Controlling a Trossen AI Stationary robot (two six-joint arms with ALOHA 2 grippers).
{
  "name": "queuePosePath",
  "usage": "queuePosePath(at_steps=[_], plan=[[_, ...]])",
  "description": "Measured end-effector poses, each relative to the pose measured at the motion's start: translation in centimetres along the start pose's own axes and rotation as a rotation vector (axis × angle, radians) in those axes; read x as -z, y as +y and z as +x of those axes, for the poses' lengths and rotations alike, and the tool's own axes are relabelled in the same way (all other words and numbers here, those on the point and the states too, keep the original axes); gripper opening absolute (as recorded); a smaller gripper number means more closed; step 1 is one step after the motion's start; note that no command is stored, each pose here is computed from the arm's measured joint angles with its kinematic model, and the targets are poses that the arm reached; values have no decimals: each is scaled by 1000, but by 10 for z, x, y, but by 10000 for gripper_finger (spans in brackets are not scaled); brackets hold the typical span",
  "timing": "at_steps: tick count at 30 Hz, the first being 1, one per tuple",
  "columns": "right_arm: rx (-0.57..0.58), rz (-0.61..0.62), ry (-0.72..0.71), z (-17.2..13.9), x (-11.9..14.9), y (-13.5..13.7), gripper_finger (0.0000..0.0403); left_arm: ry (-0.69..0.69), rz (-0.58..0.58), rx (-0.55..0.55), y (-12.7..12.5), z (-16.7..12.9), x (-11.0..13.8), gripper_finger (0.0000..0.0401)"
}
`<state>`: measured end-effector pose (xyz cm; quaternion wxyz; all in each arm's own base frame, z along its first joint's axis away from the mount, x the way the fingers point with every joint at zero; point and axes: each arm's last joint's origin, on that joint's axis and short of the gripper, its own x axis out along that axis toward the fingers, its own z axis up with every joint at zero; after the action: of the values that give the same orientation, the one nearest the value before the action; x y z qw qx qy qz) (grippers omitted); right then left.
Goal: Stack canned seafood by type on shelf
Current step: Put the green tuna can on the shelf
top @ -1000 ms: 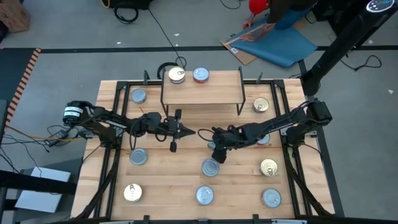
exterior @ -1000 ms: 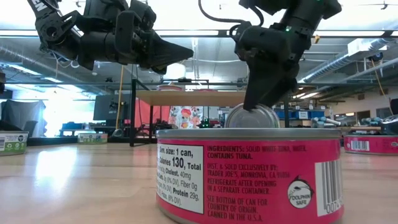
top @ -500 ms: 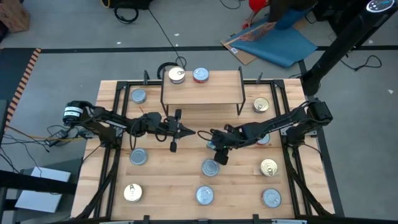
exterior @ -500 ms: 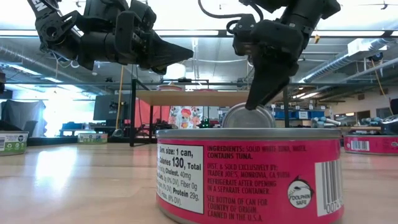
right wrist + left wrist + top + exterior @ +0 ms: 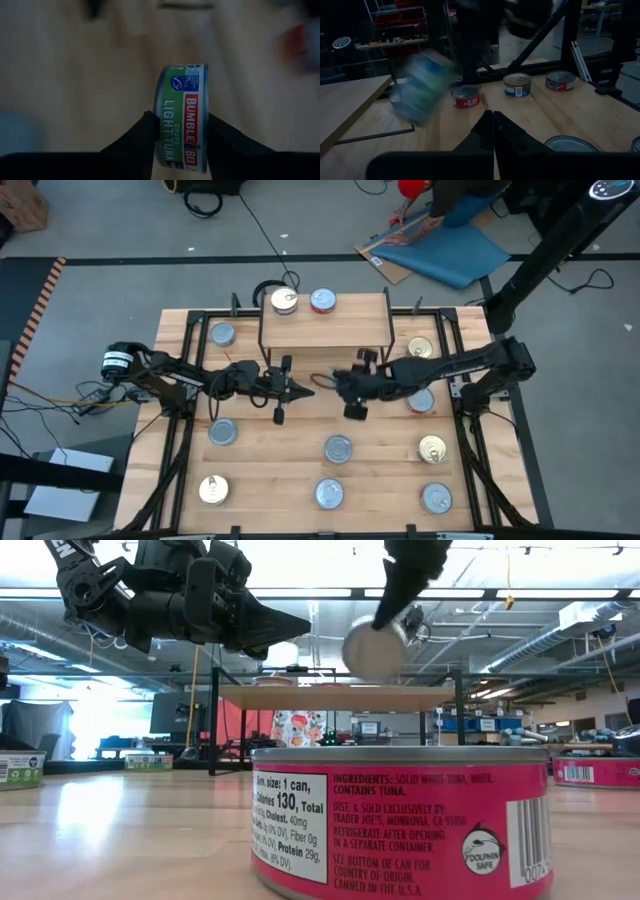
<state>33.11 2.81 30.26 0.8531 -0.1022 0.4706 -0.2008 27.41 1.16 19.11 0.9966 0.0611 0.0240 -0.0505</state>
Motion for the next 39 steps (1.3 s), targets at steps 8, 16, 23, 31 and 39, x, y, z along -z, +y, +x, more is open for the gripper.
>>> queuePosePath(at_steps=[8,16,23,31,39], plan=[[308,-174,-2,11,-16,-55,137,0,-2,0,0,0,0,1],[377,-246,79,43,-9,-112,137,0,-2,0,0,0,0,1],[359,-280,148,67,9,-140,137,0,-2,1,0,0,0,1],[353,-275,158,84,23,-153,137,0,-2,1,0,0,0,1],[362,-264,149,92,29,-163,139,0,-2,1,0,0,0,1]])
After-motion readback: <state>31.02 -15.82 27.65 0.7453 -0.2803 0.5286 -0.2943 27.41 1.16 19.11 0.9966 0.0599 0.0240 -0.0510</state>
